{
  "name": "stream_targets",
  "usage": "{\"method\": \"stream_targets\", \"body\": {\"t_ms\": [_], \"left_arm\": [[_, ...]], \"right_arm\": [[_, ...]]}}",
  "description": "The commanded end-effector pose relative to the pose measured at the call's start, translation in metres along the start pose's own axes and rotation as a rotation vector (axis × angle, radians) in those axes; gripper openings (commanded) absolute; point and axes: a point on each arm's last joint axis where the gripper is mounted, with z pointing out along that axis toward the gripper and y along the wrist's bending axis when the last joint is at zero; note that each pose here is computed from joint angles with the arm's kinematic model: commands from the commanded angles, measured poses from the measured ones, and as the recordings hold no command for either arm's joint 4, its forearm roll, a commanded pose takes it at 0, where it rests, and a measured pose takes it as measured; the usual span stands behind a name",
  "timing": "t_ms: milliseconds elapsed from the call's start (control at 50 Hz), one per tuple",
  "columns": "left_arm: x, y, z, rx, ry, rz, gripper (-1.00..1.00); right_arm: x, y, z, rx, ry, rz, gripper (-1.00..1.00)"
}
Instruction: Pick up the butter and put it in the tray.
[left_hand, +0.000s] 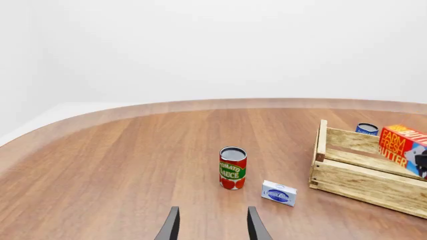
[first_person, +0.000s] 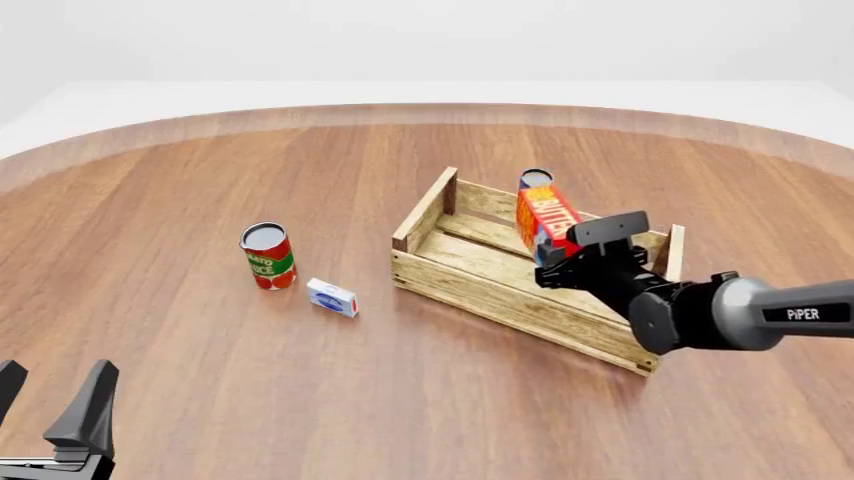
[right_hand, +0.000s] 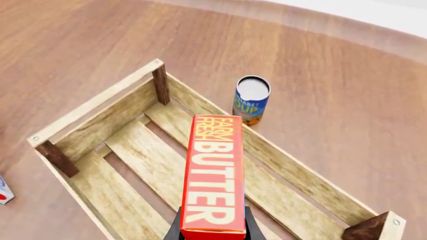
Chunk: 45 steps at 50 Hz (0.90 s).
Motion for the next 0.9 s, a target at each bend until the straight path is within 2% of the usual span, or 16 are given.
{"method": "stream_targets", "body": {"t_ms": [20, 900], "left_arm": [[0.0, 0.0, 0.0, 0.0, 0.0, 0.0, 1.0], [0.0, 0.0, 0.0, 0.0, 0.0, 0.0, 1.0]], "right_arm": [[-0.005, -0.001, 0.003, 0.004, -0.018, 0.023, -1.0], [0.007, -0.002, 0.014, 0.005, 0.018, 0.033, -1.0]]}}
